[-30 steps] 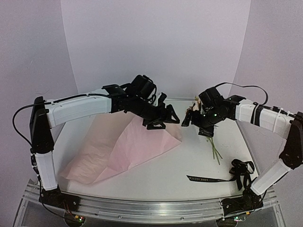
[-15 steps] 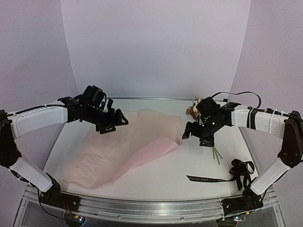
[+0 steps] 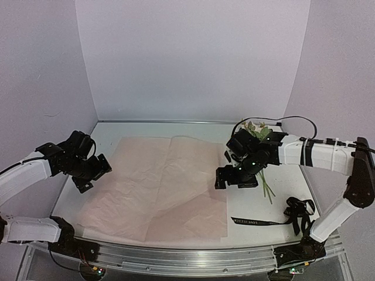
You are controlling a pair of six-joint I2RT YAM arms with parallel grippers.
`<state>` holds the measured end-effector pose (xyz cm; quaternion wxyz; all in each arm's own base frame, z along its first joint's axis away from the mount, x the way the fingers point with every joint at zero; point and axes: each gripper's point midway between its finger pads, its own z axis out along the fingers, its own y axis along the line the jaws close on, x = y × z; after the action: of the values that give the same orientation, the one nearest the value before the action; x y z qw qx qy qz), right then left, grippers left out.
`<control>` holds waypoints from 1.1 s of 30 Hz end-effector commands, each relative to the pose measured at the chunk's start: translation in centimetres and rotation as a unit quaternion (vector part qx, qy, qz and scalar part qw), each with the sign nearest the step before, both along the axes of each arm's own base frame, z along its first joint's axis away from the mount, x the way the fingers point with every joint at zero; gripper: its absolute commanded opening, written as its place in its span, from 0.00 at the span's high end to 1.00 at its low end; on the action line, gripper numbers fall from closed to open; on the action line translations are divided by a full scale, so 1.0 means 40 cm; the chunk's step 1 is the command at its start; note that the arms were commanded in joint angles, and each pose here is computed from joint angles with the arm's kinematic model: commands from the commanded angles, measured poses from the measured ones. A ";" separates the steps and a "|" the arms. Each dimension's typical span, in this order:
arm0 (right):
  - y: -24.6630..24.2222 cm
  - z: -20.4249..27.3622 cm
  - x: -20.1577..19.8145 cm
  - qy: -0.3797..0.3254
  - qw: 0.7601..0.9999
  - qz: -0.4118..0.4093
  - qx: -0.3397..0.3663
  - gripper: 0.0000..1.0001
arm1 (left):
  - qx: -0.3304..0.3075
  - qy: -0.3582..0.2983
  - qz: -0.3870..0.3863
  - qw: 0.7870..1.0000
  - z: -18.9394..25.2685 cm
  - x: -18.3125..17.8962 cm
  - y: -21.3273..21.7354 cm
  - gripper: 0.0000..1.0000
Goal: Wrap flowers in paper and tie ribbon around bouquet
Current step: Unfold the folded wrapping paper at the center of the board, then adjust the flattened wrapping paper at the center of the board.
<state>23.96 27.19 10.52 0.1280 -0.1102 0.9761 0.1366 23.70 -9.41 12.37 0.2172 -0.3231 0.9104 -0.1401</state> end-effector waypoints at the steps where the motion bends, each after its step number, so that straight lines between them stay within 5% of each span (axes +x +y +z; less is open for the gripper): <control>1: 0.075 -0.012 -0.014 -0.006 0.998 0.060 -0.003 0.05 | 0.082 0.058 0.119 0.988 -0.046 -0.077 0.132 0.00; 10: 0.132 -0.090 -0.032 0.031 0.998 0.052 0.037 0.05 | 0.044 0.106 0.139 0.984 -0.183 -0.083 0.171 0.00; 22: 0.116 -0.168 -0.043 0.040 0.997 0.056 0.018 0.04 | -0.065 0.044 0.089 0.993 -0.205 -0.026 0.096 0.03; 33: 0.082 -0.222 -0.067 0.049 0.998 0.031 -0.015 0.05 | -0.063 0.035 0.040 0.997 -0.190 0.050 0.072 0.63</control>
<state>21.64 31.14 2.83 0.0710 -0.1485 0.9742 0.1541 22.45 -5.74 2.82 0.1385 -0.4067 0.8911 -0.1460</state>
